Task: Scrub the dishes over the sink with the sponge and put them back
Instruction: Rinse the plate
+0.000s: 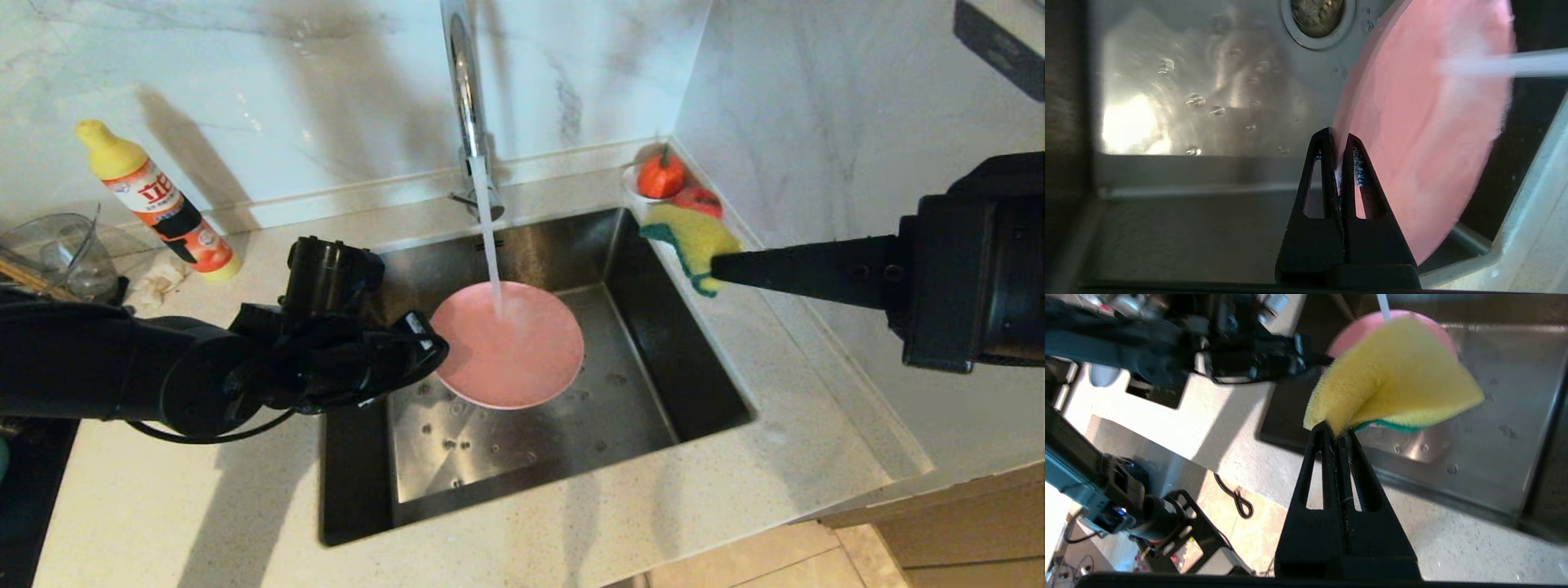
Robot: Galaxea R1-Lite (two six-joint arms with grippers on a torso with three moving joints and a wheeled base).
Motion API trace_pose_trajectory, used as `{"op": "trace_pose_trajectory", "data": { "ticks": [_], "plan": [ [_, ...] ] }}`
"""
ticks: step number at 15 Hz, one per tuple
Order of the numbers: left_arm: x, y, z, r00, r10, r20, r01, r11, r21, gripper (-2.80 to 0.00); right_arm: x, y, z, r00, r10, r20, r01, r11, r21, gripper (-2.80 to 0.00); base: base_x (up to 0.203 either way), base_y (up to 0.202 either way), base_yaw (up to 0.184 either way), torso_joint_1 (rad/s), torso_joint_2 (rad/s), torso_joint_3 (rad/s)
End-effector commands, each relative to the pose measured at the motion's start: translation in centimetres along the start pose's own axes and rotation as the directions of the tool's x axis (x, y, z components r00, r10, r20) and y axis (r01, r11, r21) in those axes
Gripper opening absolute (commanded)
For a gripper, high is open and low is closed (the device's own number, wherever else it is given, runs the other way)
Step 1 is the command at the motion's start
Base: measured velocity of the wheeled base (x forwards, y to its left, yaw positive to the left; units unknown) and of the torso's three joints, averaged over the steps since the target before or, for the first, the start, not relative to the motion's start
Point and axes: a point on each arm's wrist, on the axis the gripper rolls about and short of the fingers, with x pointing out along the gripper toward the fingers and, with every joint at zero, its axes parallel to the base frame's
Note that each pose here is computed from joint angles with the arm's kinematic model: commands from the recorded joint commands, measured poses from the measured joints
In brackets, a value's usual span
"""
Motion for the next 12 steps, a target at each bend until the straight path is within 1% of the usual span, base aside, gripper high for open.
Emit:
{"op": "trace_pose_trajectory", "data": {
  "ticks": [1,3,7,10,12],
  "plan": [
    [-1.1,0.1,0.6,1.0,-0.017,0.005,0.017,1.0,-0.015,-2.8,-0.1,-0.3,-0.2,1.0,-0.014,-0.006,0.014,1.0,0.004,-2.8,0.0,0.0,0.0,0.0,0.0,0.0],
    [-2.0,0.6,0.8,1.0,-0.019,0.003,0.019,1.0,-0.022,-2.8,-0.2,-0.4,-0.3,1.0,-0.015,-0.009,0.015,1.0,0.005,-2.8,0.0,0.0,0.0,0.0,0.0,0.0],
    [-3.3,1.9,2.2,0.999,0.006,0.05,-0.003,0.999,-0.049,-2.8,0.2,-0.4,-0.7,1.0,-0.018,-0.026,0.019,0.999,0.038,-2.8,0.0,0.0,0.0,0.0,0.0,0.0],
    [-4.4,2.2,2.6,0.997,0.001,0.075,0.003,0.999,-0.051,-2.8,0.1,-0.4,-0.7,1.0,-0.016,-0.025,0.017,0.999,0.039,-2.8,0.0,0.0,0.0,0.0,0.0,0.0],
    [-4.0,2.3,2.5,0.998,0.005,0.067,-0.002,0.999,-0.046,-2.8,0.2,-0.5,-0.9,0.999,-0.022,-0.034,0.023,0.999,0.04,-2.8,0.0,0.0,0.0,0.0,0.0,0.0]
  ]
}}
